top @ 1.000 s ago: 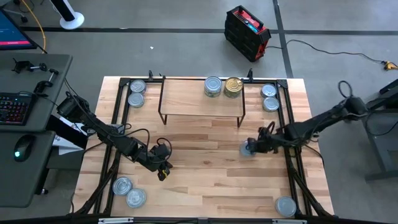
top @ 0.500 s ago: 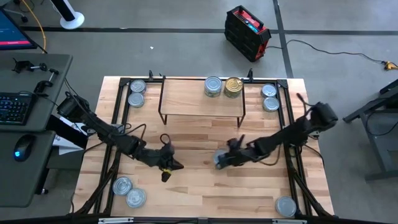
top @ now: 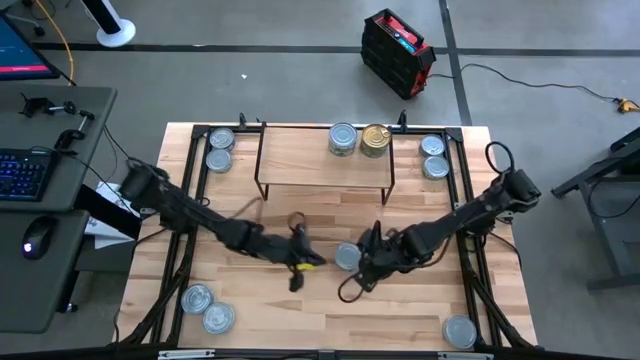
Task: Stack canned seafood by type on shelf
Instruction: Put the light green tuna can on the shelf
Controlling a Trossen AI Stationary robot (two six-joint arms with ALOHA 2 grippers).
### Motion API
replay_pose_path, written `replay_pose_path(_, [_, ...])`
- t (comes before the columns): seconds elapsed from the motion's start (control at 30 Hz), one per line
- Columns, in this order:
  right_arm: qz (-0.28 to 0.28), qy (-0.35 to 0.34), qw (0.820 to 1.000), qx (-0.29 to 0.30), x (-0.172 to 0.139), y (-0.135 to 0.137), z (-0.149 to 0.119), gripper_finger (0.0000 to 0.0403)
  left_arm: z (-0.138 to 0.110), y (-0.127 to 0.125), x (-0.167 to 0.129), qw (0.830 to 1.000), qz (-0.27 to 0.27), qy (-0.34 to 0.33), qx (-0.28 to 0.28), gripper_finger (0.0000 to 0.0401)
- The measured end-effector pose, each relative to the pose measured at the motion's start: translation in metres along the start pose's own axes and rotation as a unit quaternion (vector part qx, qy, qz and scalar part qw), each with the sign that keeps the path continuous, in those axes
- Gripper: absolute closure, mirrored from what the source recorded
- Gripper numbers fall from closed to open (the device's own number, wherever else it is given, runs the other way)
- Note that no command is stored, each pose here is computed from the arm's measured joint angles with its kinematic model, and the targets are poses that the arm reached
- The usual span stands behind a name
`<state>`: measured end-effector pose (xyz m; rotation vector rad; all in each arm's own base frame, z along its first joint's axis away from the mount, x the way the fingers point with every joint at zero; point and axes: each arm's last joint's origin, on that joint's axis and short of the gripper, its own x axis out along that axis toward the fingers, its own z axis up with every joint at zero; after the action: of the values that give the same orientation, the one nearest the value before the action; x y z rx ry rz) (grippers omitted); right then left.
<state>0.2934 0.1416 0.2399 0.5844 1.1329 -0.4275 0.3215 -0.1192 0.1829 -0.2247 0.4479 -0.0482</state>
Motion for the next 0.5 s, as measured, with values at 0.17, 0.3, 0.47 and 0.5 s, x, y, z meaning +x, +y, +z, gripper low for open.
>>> replay_pose_path(0.17, [-0.026, 0.032, 0.999, -0.033, 0.028, -0.016, -0.031, 0.0403, -0.004, -0.001, 0.049, 0.996, 0.029, 0.056, 0.063, 0.0401])
replay_pose_path(0.3, [-0.020, 0.032, 0.999, -0.037, 0.057, -0.034, -0.050, 0.0403, -0.005, 0.012, 0.071, 0.993, 0.057, 0.082, 0.064, 0.0401])
replay_pose_path(0.47, [-0.001, -0.046, 0.999, -0.017, 0.080, -0.049, -0.052, 0.0403, -0.003, 0.027, 0.076, 0.990, 0.102, 0.077, 0.058, 0.0401])
replay_pose_path(0.5, [0.003, -0.060, 0.998, -0.012, 0.083, -0.051, -0.050, 0.0403, -0.004, 0.030, 0.076, 0.990, 0.105, 0.081, 0.058, 0.0401])
